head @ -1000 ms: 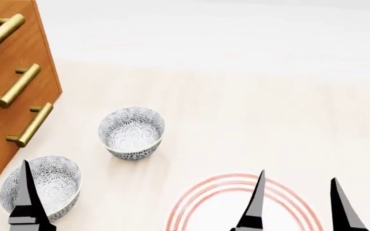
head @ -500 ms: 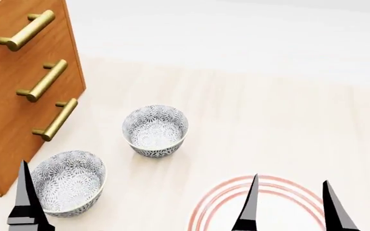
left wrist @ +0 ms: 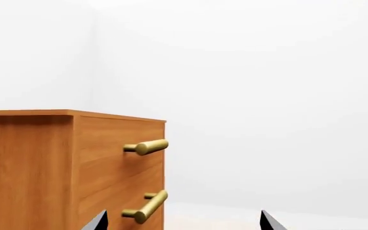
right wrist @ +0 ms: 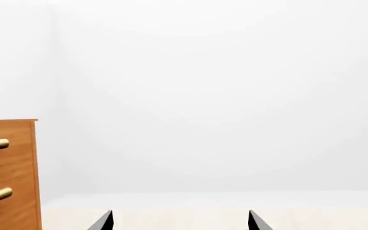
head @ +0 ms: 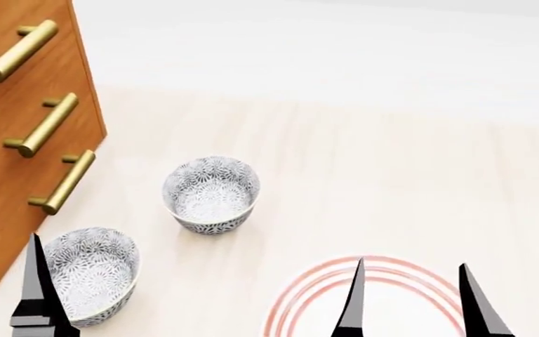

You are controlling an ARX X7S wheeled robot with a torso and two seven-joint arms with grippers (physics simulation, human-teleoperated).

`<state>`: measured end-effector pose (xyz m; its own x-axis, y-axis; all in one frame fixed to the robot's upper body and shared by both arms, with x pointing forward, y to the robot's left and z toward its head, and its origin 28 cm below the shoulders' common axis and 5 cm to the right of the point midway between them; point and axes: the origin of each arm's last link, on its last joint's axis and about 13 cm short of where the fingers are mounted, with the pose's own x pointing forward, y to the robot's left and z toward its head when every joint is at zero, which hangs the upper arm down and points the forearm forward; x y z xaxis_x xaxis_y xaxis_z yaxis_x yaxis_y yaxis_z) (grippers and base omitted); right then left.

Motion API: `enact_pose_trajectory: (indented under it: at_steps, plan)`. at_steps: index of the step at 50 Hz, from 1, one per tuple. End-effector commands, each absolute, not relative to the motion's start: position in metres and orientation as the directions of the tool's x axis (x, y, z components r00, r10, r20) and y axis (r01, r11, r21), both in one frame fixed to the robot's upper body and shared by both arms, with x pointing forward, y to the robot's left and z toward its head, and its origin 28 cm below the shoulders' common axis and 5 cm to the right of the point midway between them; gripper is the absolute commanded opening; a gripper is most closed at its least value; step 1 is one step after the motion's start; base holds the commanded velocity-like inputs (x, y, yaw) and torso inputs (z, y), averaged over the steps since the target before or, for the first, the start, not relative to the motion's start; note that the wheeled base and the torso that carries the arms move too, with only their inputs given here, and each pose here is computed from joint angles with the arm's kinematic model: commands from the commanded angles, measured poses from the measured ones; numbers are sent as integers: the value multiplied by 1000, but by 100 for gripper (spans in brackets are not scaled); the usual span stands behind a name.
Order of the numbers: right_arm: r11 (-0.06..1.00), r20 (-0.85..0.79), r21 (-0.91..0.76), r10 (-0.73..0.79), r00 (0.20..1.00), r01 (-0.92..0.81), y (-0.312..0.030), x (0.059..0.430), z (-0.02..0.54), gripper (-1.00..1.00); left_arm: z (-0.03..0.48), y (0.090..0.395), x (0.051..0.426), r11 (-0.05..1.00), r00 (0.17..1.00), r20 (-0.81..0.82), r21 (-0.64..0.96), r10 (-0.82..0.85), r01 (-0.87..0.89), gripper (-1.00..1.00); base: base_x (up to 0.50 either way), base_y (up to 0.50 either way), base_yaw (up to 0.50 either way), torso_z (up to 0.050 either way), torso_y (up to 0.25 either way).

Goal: Open the top drawer of the cabinet.

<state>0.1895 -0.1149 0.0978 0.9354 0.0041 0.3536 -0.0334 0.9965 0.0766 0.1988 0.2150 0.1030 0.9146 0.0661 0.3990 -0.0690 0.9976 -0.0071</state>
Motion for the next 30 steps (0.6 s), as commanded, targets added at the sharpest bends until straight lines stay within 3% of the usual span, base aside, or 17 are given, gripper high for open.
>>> enact_pose_trajectory:
  at_steps: [1,17,30]
  plan:
    - [998,363,55,-2,932,-19,-115,188,102,100,108,214,195,999,914,404,10,39,-47,100,77,11,0,0,0]
    - [998,364,58,-12,931,-10,-115,188,99,100,109,215,195,997,906,419,4,69,-78,100,0,0,0,1,0]
    - [998,362,55,-10,932,-10,-114,188,99,100,110,216,195,996,903,423,9,79,-91,100,0,0,0,49,3]
